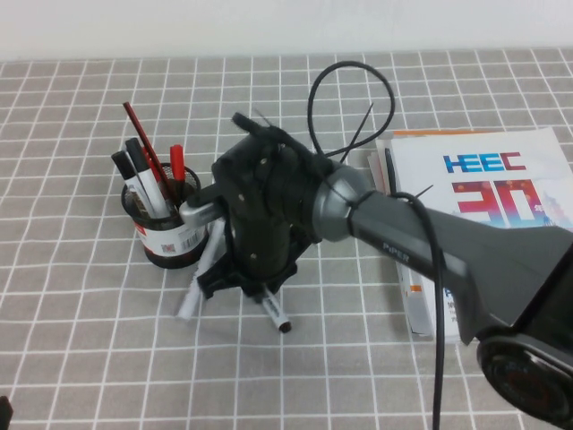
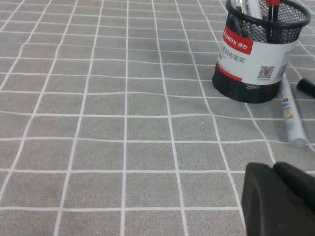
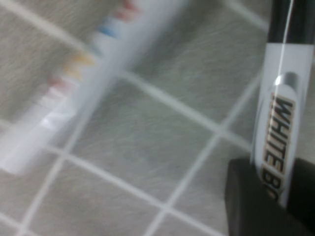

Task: Put the pen into the pen holder
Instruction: Pick up the pen on the table, then place the pen onto the pen holder

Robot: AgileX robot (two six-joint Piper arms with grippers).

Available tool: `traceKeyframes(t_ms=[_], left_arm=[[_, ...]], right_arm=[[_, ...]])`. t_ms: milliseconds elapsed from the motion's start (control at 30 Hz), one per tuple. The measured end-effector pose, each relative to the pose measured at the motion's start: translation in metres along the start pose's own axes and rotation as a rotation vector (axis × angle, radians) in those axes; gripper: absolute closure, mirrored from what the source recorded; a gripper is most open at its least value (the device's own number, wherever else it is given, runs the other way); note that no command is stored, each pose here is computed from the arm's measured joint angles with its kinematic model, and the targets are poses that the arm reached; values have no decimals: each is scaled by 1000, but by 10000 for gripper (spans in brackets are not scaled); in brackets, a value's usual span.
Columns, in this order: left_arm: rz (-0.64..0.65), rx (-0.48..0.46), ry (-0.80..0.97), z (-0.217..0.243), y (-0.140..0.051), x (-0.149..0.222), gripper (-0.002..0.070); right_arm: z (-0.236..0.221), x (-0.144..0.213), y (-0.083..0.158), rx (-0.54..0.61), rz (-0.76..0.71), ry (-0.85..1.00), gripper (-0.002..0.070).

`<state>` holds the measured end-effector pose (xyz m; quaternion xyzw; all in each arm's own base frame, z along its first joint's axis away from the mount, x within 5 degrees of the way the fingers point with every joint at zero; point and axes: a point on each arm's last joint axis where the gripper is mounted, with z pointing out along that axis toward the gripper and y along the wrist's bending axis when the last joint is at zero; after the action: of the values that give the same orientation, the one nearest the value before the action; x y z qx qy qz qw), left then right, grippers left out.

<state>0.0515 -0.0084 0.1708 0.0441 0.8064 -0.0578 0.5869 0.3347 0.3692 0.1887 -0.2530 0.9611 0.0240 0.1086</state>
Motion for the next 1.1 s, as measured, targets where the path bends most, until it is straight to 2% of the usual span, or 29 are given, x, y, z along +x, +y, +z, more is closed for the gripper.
traceKeyframes(t_ms=[233, 367, 500, 633, 800, 967, 1100], left_arm=[[0, 0, 0, 0, 0, 0, 678], [0, 0, 0, 0, 0, 0, 678], [0, 0, 0, 0, 0, 0, 678], [0, 0, 0, 0, 0, 0, 678], [-1, 0, 0, 0, 0, 0, 678], [-2, 1, 0, 0, 0, 0, 678], [-2, 1, 0, 0, 0, 0, 678]], right_arm=[[-17, 1, -18, 38, 70, -16, 573], [-35, 15, -29, 55, 110, -48, 573], [-57, 39, -38, 10, 121, -167, 573], [-82, 65, -44, -100, 128, -361, 573], [-104, 91, -45, -330, 86, -799, 573], [-112, 92, -36, -492, -89, -1154, 573], [-109, 78, -32, -581, -128, -1301, 574]])
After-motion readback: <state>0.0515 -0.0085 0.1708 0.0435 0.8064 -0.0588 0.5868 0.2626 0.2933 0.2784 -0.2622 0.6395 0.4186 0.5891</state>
